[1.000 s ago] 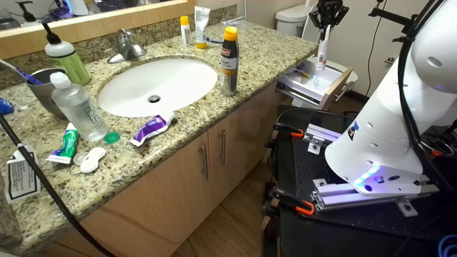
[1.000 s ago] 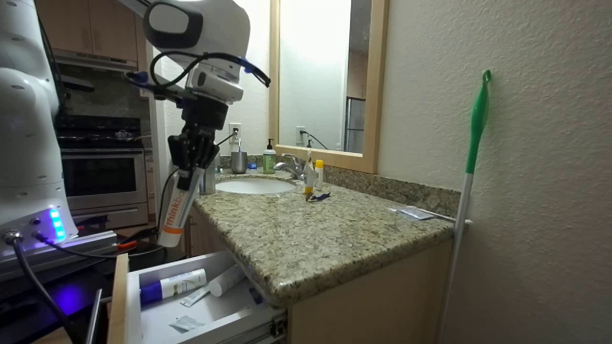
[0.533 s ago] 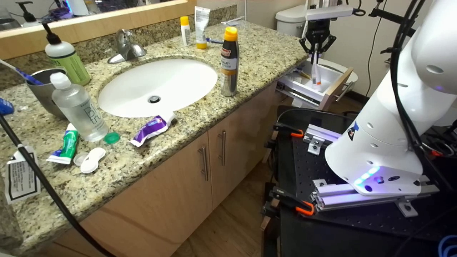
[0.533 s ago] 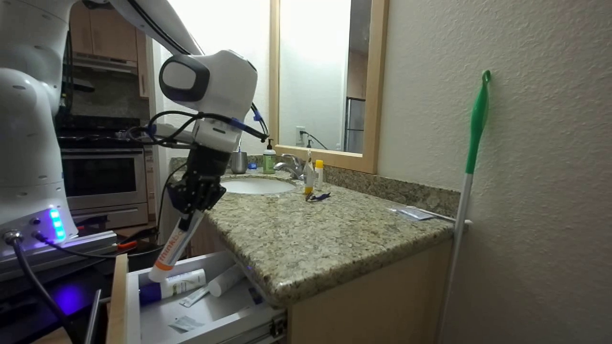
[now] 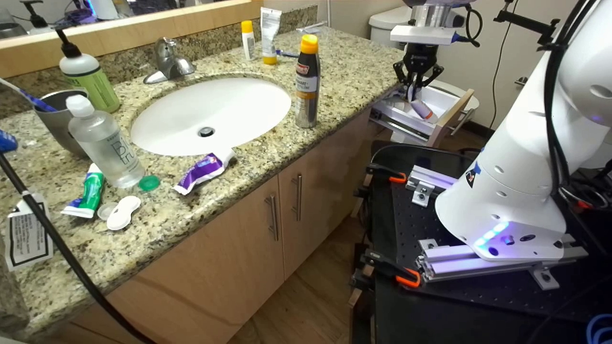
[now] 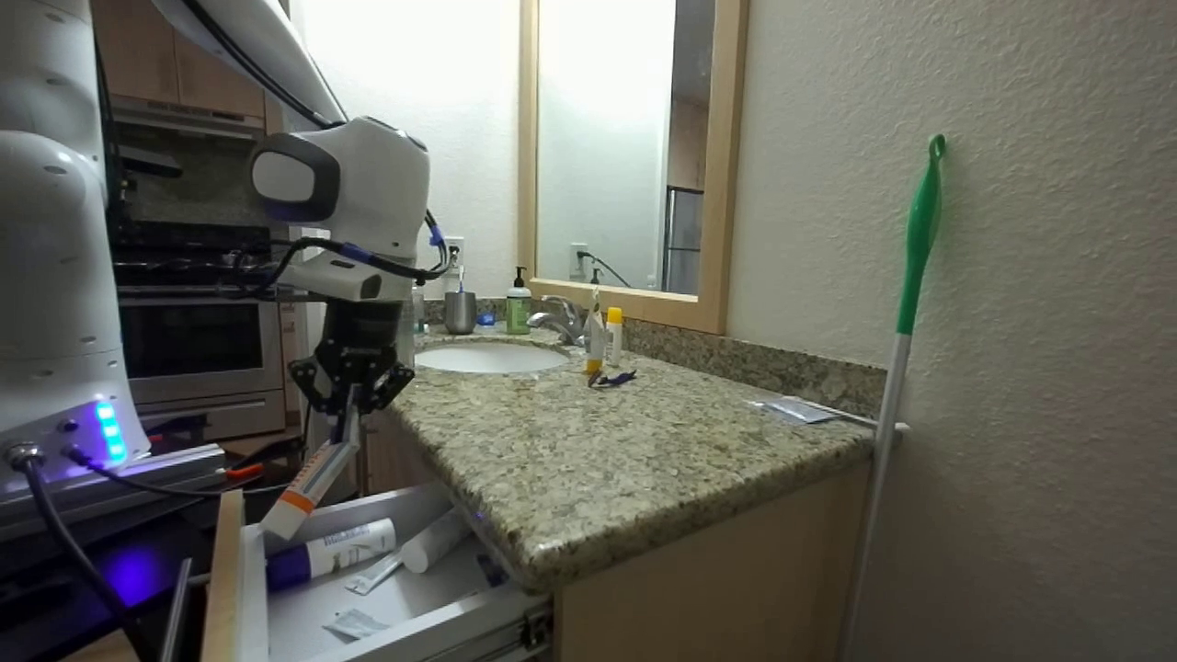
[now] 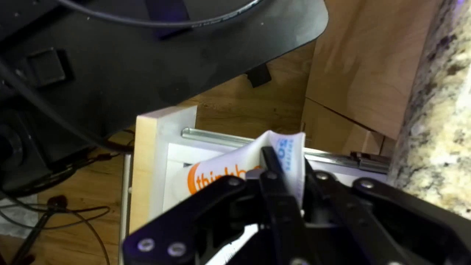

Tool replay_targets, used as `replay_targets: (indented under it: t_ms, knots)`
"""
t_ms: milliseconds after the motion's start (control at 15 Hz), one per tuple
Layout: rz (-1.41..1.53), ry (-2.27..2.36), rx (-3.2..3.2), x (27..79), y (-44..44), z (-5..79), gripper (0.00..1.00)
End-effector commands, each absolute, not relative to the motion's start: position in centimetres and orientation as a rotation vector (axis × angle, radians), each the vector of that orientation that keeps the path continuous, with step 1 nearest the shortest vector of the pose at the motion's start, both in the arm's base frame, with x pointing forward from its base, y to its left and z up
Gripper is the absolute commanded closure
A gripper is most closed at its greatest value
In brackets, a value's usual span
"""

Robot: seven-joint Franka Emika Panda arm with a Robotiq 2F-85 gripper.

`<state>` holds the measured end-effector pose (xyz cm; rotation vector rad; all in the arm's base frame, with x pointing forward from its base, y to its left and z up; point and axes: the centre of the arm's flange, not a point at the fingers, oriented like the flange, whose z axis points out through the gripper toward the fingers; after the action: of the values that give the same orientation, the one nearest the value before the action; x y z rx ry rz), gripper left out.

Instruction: Pick the tubes and the small bottle on the right side of the counter, put them in the drawer then close it

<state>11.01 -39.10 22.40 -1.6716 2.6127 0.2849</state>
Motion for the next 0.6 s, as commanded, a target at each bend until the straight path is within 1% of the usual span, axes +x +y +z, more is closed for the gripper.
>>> replay_targets:
  t_ms: [0,200,533]
  knots:
    - [0.169,2.784,-1.433,10.7,-30.7,22.0,0.97]
    - [0.018,2.843,-1.48,11.6,-28.0,21.9,0.97]
    - [-0.147,2.524,-1.794,14.2,-29.4,27.2,0.97]
